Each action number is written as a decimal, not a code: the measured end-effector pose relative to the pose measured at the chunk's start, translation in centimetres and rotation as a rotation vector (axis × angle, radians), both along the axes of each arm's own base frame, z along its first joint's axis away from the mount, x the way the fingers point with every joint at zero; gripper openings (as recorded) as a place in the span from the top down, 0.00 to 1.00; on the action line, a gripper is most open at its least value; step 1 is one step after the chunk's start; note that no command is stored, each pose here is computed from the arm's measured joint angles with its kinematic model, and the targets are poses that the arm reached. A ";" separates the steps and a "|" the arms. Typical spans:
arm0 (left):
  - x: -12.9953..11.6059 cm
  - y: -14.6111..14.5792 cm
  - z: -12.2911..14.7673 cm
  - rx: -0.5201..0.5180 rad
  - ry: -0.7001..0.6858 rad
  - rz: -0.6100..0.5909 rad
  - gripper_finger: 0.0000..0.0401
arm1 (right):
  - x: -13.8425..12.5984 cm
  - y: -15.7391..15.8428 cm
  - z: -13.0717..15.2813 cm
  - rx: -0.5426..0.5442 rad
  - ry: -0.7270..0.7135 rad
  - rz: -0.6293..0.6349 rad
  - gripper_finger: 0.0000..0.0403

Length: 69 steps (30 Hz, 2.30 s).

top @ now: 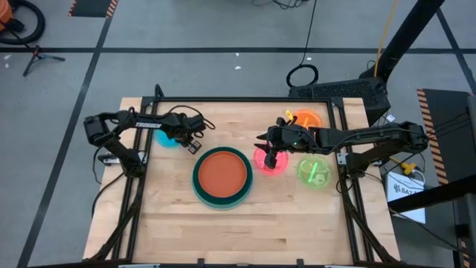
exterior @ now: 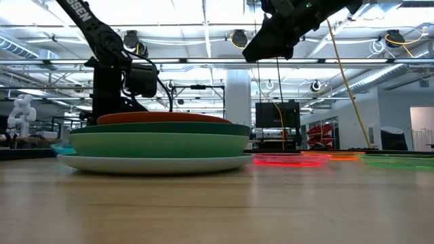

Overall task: Stack plastic plates
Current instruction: Stack the light blue plate on top of the orange plate

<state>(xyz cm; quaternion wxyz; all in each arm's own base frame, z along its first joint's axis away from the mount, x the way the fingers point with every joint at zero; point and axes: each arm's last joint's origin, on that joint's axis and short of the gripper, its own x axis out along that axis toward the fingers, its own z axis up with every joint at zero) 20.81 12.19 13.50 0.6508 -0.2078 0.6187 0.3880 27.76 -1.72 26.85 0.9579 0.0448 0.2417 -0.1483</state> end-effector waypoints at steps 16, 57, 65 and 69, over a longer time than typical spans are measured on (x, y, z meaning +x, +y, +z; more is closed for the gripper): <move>0.9 -3.3 1.7 0.089 0.177 -0.104 0.98 | 0.0 0.0 0.0 0.000 0.000 0.001 0.68; 9.0 -24.0 14.1 0.151 -0.319 -0.987 0.99 | -0.2 0.0 -0.4 0.012 0.042 -0.003 0.68; 10.7 -25.0 10.9 0.150 -0.241 -1.002 0.98 | -0.3 0.1 -0.5 0.027 0.048 -0.010 0.68; 11.4 -25.0 9.6 0.150 -0.205 -0.997 0.95 | -0.2 0.3 -0.4 0.031 0.045 -0.005 0.68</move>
